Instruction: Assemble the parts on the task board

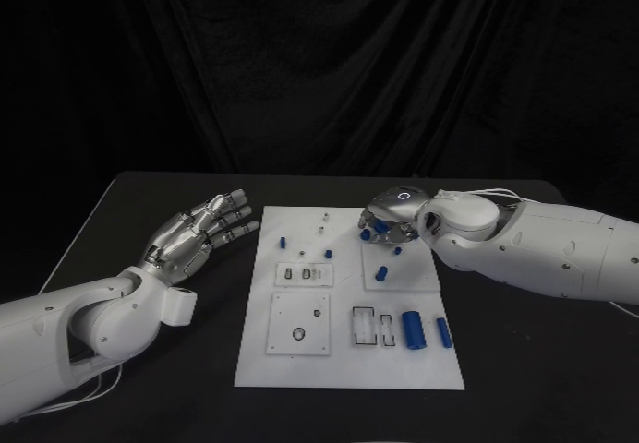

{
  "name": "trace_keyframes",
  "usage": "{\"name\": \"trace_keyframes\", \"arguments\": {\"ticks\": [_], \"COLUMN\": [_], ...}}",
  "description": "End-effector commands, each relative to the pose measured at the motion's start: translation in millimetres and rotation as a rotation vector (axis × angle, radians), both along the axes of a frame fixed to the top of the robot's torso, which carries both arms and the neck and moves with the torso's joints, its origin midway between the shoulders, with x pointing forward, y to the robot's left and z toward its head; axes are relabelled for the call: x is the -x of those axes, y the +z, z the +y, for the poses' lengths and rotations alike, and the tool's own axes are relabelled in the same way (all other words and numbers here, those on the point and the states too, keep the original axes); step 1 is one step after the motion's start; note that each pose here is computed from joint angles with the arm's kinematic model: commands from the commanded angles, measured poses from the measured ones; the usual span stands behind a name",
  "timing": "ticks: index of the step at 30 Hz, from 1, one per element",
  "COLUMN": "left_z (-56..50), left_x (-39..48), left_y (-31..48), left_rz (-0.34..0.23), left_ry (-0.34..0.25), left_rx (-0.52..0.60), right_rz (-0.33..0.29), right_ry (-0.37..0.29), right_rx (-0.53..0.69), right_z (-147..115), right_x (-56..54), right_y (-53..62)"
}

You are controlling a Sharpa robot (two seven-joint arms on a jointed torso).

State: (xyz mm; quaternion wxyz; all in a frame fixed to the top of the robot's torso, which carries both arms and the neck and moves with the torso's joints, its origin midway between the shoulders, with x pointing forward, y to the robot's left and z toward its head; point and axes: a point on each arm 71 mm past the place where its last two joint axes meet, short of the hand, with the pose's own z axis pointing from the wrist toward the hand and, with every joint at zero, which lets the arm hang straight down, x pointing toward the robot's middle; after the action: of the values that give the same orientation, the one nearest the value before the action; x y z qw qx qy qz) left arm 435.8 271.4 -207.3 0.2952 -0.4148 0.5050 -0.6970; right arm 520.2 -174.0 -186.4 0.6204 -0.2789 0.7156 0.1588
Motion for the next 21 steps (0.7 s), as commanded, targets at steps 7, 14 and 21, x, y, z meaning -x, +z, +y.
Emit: {"name": "trace_keyframes", "arguments": {"ticks": [7,14,21], "left_z": [-2.5,-2.8,-3.9], "left_x": [-0.1,-0.6,-1.4], "left_y": [4.6,4.0,3.4], "left_rz": [-0.038,-0.033,-0.029], "left_ry": [-0.023,-0.027,-0.032], "left_rx": [0.043,0.041,0.041], "right_rz": [-0.035,-0.037,-0.063], "right_ry": [0.000,0.003,0.035], "right_rx": [-0.021,-0.026,-0.058], "right_z": [3,6,10], "right_x": [-3.6,-4.9,-4.2], "right_y": [-7.5,-12.7,-14.3]}}
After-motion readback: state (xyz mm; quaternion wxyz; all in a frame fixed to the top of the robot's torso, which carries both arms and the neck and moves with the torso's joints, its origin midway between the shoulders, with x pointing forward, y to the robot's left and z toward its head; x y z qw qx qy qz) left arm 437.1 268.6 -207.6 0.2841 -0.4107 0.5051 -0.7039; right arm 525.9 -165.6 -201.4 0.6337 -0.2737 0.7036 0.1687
